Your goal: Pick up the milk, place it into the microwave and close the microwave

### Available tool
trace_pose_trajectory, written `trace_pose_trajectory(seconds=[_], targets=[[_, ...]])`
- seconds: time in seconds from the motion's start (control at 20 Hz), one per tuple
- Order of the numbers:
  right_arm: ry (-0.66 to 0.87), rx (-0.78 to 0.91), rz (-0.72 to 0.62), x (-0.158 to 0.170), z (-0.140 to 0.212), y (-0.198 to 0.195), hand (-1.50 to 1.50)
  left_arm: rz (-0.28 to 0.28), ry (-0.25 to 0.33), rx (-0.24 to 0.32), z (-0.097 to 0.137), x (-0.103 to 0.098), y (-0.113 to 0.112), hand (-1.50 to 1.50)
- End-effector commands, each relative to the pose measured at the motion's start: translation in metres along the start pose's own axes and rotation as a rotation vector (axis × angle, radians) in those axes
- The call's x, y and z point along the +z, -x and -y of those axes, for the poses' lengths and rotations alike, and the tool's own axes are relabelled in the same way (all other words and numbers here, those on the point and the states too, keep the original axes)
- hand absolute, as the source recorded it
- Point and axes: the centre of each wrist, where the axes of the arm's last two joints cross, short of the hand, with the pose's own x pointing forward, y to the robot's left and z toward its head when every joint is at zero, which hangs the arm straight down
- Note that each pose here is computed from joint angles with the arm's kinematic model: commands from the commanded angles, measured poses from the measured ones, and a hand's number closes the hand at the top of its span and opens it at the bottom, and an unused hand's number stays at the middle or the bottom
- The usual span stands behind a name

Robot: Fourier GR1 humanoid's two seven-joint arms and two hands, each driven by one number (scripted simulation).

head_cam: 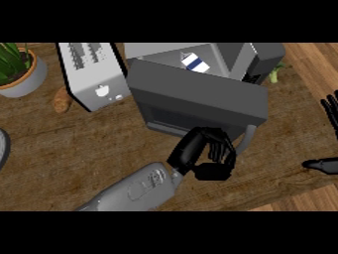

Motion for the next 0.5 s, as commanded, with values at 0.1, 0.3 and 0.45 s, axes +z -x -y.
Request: trace_pose_trajectory(seconds=[0.1, 0.3, 0.45], targets=[[-0.107, -0.058, 0.107, -0.031, -0.005, -0.016, -1.50, 0.073, -0.072, -0.025, -0.016, -0.034, -0.026, 1.50], [-0.114, -0.060, 0.133, -0.045, -0.004, -0.027, -1.50, 0.078, -0.107, -0.037, -0.026, -0.051, -0.039, 1.50], [-0.150, -0.091, 0.144, -0.052, -0.012, -0.028, -1.50, 0.077, -0.134, -0.034, -0.031, -0.058, -0.043, 1.50]])
